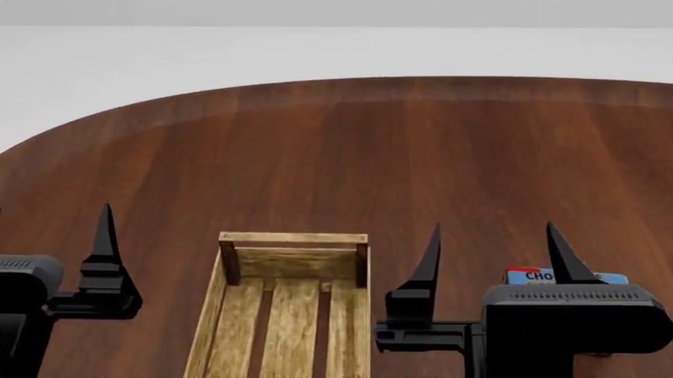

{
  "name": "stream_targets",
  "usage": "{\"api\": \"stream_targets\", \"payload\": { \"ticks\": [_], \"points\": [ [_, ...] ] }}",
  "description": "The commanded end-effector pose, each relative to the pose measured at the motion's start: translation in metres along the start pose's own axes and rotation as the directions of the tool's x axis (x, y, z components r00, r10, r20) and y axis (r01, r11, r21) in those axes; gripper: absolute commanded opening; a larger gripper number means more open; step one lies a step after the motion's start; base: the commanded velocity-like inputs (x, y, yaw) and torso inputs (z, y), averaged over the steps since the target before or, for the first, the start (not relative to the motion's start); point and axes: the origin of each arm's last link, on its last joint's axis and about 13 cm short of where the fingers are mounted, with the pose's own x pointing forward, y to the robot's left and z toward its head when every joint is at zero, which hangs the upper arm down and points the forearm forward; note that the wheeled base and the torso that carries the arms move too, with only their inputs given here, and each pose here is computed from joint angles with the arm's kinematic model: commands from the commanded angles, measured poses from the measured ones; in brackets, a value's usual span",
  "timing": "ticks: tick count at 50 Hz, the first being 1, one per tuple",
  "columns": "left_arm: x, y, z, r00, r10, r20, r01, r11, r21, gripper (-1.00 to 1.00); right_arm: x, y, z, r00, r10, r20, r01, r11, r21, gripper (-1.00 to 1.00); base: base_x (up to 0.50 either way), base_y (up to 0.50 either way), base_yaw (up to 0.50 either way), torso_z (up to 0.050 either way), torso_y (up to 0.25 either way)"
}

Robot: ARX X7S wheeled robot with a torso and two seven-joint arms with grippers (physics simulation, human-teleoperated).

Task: Stack the left bowl on the right bowl and place them in the tray.

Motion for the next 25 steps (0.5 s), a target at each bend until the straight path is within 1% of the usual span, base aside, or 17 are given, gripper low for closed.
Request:
{"api": "stream_targets", "payload": {
  "ticks": [1,4,6,7,8,9,11,12,13,14,16,17,18,19,20,21,25],
  "points": [
    [-0.0002,0.0002,-0.0013,1.000,-0.001,-0.006,0.001,1.000,-0.003,1.00,-0.0001,0.0000,0.0004,1.000,-0.009,-0.009,0.009,1.000,0.001,1.00,0.00,0.00,0.00,0.000,0.000],
    [-0.0005,0.0006,-0.0014,1.000,0.014,-0.008,-0.014,1.000,-0.017,1.00,-0.0012,-0.0002,0.0018,1.000,-0.013,-0.018,0.013,1.000,0.011,1.00,0.00,0.00,0.00,0.000,0.000],
    [-0.0007,0.0010,-0.0015,0.999,0.026,-0.034,-0.027,0.999,-0.017,1.00,-0.0014,-0.0001,0.0021,1.000,-0.014,-0.019,0.014,1.000,0.010,1.00,0.00,0.00,0.00,0.000,0.000],
    [-0.0006,0.0016,-0.0019,1.000,0.011,-0.027,-0.011,1.000,-0.025,1.00,-0.0014,0.0001,0.0022,1.000,-0.013,-0.021,0.014,1.000,0.009,1.00,0.00,0.00,0.00,0.000,0.000],
    [-0.0016,0.0018,-0.0024,1.000,0.013,-0.017,-0.013,1.000,-0.009,1.00,-0.0015,0.0003,0.0024,1.000,-0.012,-0.021,0.013,1.000,0.006,1.00,0.00,0.00,0.00,0.000,0.000],
    [-0.0023,0.0020,-0.0026,0.999,0.042,-0.003,-0.042,0.999,0.030,1.00,-0.0014,0.0002,0.0021,1.000,-0.015,-0.021,0.015,1.000,0.007,1.00,0.00,0.00,0.00,0.000,0.000],
    [-0.0035,0.0024,-0.0016,0.999,0.009,-0.052,-0.010,1.000,-0.023,1.00,-0.0014,0.0000,0.0017,1.000,-0.017,-0.020,0.017,1.000,0.010,1.00,0.00,0.00,0.00,0.000,0.000],
    [-0.0033,0.0034,-0.0004,0.998,0.008,-0.057,-0.010,0.999,-0.039,1.00,-0.0013,0.0001,0.0015,1.000,-0.017,-0.020,0.017,1.000,0.009,1.00,0.00,0.00,0.00,0.000,0.000],
    [-0.0039,0.0044,-0.0002,0.999,0.036,-0.008,-0.036,0.999,-0.017,1.00,-0.0013,0.0003,0.0013,1.000,-0.016,-0.021,0.016,1.000,0.009,1.00,0.00,0.00,0.00,0.000,0.000],
    [-0.0055,0.0055,0.0008,0.998,0.052,0.032,-0.051,0.998,-0.026,1.00,-0.0013,0.0005,0.0011,1.000,-0.015,-0.022,0.015,1.000,0.008,1.00,0.00,0.00,0.00,0.000,0.000],
    [-0.0068,0.0057,-0.0004,1.000,0.008,-0.021,-0.008,1.000,-0.026,1.00,-0.0015,0.0004,0.0010,1.000,-0.013,-0.023,0.013,1.000,0.008,1.00,0.00,0.00,0.00,0.000,0.000],
    [-0.0074,0.0057,-0.0012,0.999,0.031,-0.014,-0.031,0.999,0.025,1.00,-0.0015,0.0000,0.0004,1.000,-0.013,-0.024,0.013,1.000,0.008,1.00,0.00,0.00,0.00,0.000,0.000],
    [-0.0076,0.0059,-0.0009,0.999,0.020,-0.030,-0.020,1.000,-0.014,1.00,-0.0017,-0.0002,0.0003,1.000,-0.013,-0.023,0.013,1.000,0.008,1.00,0.00,0.00,0.00,0.000,0.000],
    [-0.0083,0.0058,-0.0003,1.000,0.014,-0.018,-0.014,1.000,-0.003,1.00,-0.0020,-0.0002,0.0010,1.000,-0.013,-0.023,0.013,1.000,0.009,1.00,0.00,0.00,0.00,0.000,-0.250],
    [-0.0090,0.0060,-0.0008,0.999,0.052,0.001,-0.052,0.998,0.029,1.00,-0.0022,-0.0001,0.0015,1.000,-0.015,-0.023,0.016,1.000,0.007,1.00,0.00,0.00,0.00,0.000,-0.250],
    [-0.0093,0.0056,-0.0010,1.000,0.019,-0.006,-0.019,0.999,0.029,1.00,-0.0023,-0.0001,0.0017,1.000,-0.015,-0.023,0.015,1.000,0.007,1.00,0.00,0.00,0.00,0.000,-0.250],
    [-0.0093,0.0047,-0.0020,1.000,0.012,-0.007,-0.012,0.999,0.035,1.00,-0.0025,-0.0009,0.0017,0.999,-0.019,-0.027,0.019,1.000,0.007,1.00,0.00,0.00,0.00,0.000,-0.250]
  ]
}}
